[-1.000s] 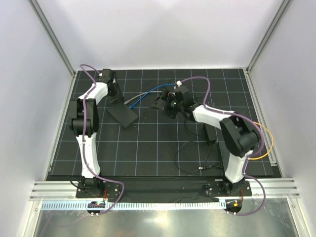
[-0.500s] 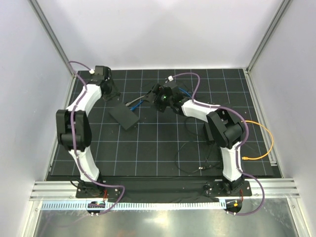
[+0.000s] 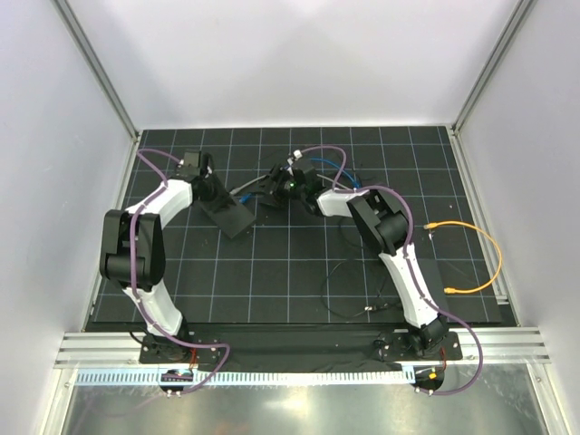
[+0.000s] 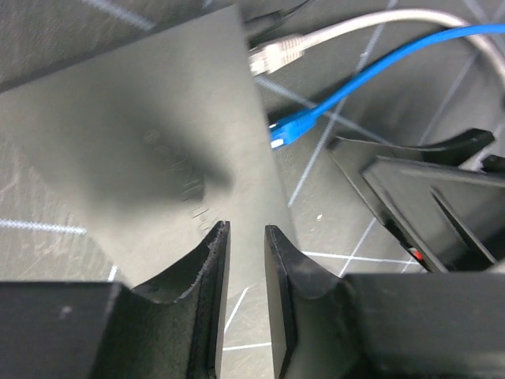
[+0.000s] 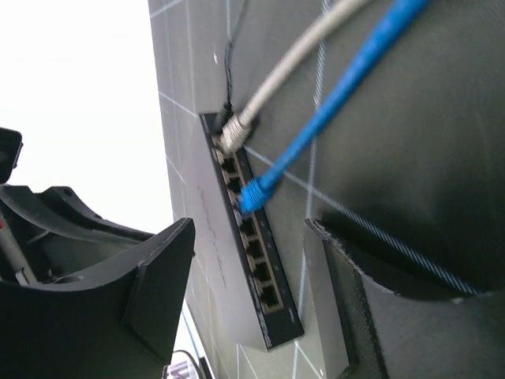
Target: Pull the plug from the switch port
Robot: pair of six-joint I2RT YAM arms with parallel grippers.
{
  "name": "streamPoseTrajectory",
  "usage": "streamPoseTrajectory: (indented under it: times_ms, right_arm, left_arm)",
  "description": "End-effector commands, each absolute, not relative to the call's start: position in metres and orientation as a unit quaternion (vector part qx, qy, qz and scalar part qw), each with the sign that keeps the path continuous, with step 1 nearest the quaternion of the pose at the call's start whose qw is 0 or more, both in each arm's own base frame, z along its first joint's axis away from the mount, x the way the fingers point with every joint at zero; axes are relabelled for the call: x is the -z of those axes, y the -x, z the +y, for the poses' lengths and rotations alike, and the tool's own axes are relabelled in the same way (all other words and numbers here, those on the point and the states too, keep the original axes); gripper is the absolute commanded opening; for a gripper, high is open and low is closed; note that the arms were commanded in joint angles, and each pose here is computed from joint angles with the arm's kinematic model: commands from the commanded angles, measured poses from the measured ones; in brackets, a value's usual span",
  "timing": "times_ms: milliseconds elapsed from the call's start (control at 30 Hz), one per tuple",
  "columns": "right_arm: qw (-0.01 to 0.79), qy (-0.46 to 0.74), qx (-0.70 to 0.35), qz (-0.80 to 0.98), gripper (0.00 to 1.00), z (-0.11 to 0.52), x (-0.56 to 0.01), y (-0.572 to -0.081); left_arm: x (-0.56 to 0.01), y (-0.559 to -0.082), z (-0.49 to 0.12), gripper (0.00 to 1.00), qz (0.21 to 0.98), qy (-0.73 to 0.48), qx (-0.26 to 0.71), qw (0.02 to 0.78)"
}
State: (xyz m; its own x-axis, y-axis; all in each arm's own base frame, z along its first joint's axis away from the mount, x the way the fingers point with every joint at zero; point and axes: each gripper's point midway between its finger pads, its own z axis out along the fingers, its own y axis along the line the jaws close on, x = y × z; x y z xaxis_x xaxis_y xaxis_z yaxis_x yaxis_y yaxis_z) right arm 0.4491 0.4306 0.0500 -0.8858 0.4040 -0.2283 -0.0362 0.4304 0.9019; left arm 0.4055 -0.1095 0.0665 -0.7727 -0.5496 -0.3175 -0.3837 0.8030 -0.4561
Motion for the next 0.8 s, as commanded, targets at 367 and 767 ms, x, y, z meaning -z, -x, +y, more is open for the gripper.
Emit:
streamPoseTrajectory:
  times_ms: [367,767]
  right_arm:
    - [0.216,-0.089,-0.548,0.803,0.54,0.463,-0.073,-0.449]
    - [0.202,-0.111,-0.517,0.824,0.49,0.470,-0.048,-0.442]
  left_arm:
    - [-0.086,-0.422,-0.106,0.15,0.917,0.236,0.178,0.268]
    - [-0.062,-0.418,-0.099,0.00,0.929,0.239,0.151,0.239]
